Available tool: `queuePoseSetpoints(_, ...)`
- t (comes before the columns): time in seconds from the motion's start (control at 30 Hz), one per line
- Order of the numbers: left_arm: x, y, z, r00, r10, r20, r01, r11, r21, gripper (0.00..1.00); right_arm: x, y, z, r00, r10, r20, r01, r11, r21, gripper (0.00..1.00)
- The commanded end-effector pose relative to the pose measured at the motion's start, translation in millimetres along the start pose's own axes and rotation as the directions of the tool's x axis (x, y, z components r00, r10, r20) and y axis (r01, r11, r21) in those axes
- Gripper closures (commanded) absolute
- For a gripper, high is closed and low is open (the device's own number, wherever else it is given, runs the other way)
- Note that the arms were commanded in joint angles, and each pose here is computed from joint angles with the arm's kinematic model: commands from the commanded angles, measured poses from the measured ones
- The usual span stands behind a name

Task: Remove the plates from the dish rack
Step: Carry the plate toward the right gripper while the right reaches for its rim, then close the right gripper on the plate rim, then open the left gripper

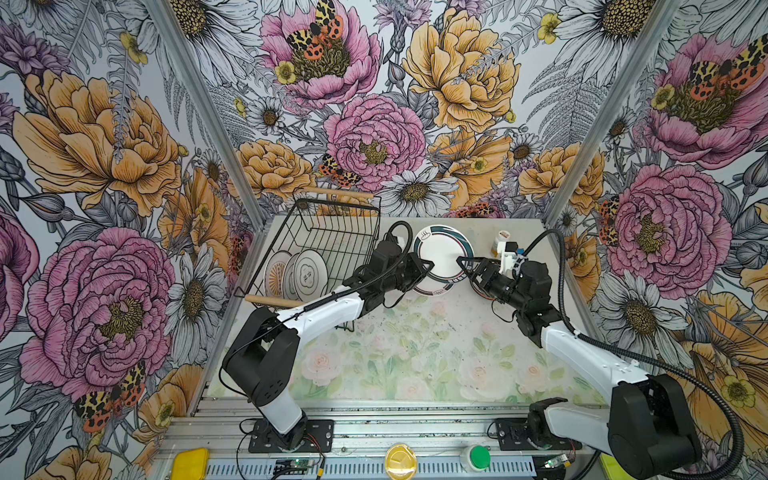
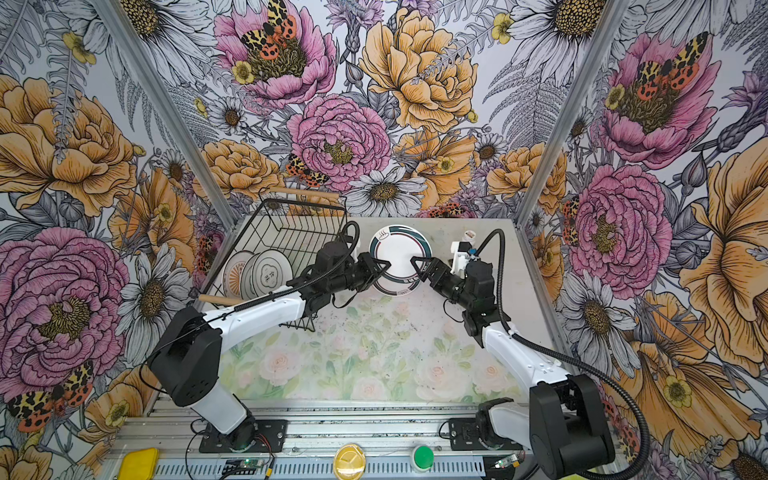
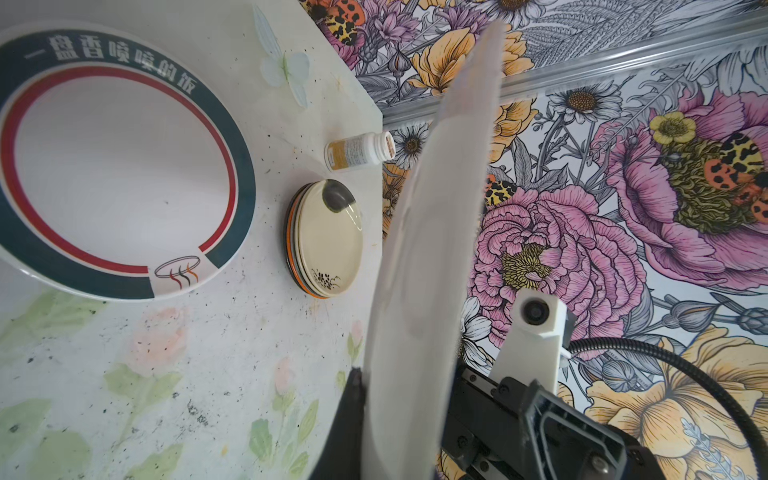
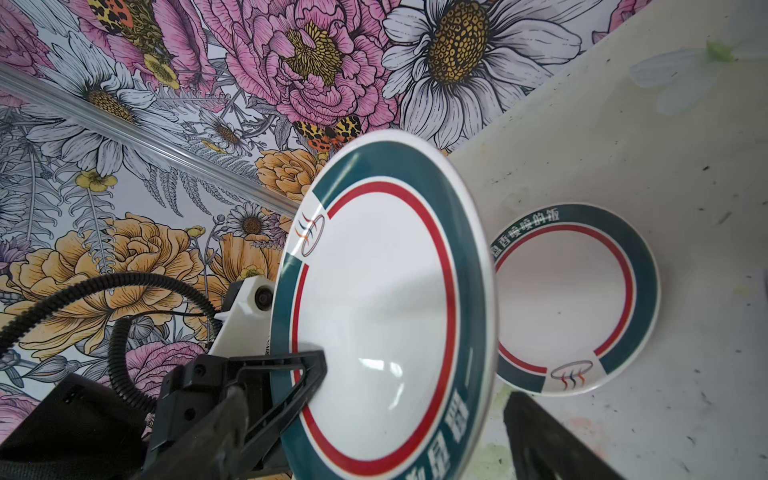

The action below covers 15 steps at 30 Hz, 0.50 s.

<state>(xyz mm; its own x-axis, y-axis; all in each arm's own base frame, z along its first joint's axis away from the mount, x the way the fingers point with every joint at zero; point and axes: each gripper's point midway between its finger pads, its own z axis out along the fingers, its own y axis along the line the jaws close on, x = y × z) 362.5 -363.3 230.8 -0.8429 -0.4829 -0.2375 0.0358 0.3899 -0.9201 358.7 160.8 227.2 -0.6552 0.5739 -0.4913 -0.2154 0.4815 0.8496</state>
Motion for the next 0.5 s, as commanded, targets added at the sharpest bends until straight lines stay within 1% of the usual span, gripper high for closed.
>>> queuePoseSetpoints(0.0,-2.7,-48.6,-1.4,1.0,0.019,-0.005,-0.018,0.988,0.154,1.0,-8.9,16.2,3.9,1.0,-0.013,0.026,0.014,0.998,-0.065,0.08)
queuePoseSetpoints(0.2,3.6,-45.0,7.8,0.999,-0.01,-0.044,0.018,0.984,0.175,1.0,-11.2,18.3,5.6,0.999,0.002,0.045,0.003,0.996,-0.093,0.32)
queuePoseSetpoints(0.3,6.4,-44.6,11.6,0.998,-0.017,-0.058,0.027,0.983,0.182,1.0,-11.0,19.5,5.2,0.999,0.008,0.049,-0.003,0.994,-0.107,0.39)
queuePoseSetpoints(0.37,7.8,-43.2,13.5,0.998,-0.02,-0.067,0.032,0.983,0.182,1.0,-10.5,19.9,5.1,0.999,0.014,0.049,-0.008,0.994,-0.113,0.47)
queuePoseSetpoints(0.47,8.3,-42.5,15.2,0.997,-0.024,-0.071,0.036,0.982,0.184,1.0,-10.4,20.6,4.5,0.999,0.019,0.051,-0.013,0.993,-0.12,0.53)
